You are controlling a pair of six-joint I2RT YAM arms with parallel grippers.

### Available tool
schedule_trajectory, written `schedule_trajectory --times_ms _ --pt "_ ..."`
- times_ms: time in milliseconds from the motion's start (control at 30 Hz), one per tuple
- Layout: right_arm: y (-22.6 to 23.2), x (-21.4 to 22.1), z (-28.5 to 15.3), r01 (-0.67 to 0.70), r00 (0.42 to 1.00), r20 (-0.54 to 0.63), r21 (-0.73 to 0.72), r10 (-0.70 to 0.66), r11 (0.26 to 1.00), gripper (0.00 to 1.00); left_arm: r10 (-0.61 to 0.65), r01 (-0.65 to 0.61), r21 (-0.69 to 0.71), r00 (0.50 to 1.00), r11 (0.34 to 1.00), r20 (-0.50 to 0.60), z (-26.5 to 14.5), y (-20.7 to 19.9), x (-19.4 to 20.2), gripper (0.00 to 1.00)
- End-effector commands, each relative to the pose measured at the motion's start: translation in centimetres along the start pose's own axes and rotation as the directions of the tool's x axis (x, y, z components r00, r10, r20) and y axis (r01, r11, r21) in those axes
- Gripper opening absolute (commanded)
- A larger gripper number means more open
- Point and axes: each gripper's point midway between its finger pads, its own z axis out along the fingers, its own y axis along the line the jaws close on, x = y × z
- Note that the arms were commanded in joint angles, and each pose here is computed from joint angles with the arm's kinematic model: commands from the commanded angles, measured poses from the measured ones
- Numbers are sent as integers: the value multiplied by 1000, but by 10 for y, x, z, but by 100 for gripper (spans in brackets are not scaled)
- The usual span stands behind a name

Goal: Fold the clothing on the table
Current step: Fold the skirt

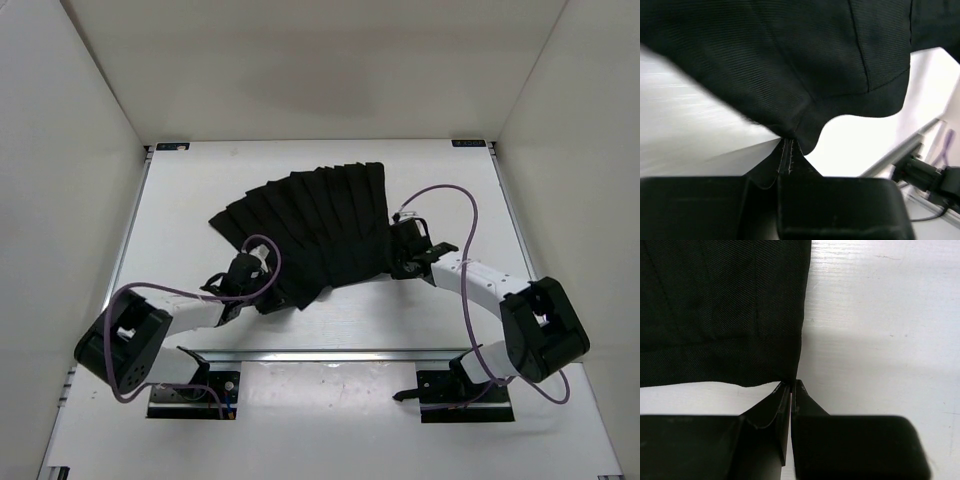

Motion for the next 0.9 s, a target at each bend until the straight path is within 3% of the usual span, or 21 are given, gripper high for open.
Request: schedule_trajectory --times_ms 0,200,267,300,367,633,867 --pt "-4 -7 -9 -19 999 39 4 19 1000 0 62 -56 -123 997 991 48 -17 27 -20 0" --pt "6 1 -14 -2 999 39 -29 3 1000 0 99 -75 -232 991 970 93 -52 47 -37 0" --pt "9 -2 -15 -1 999 46 -38 2 999 0 127 -102 -249 988 963 88 -58 37 -37 35" --pt "12 -3 -15 1 999 43 -46 1 999 0 148 -122 -246 985 962 89 -60 28 -37 46" --pt "11 -3 -13 5 999 35 -41 -3 999 0 162 -140 -243 984 960 72 -57 21 -33 56" --pt "14 1 -11 13 1000 28 -55 -12 998 0 183 -174 -273 983 946 8 -34 20 -26 56" --pt "18 -3 -14 5 999 45 -85 -1 996 0 245 -268 -367 964 891 -107 -18 23 -16 57"
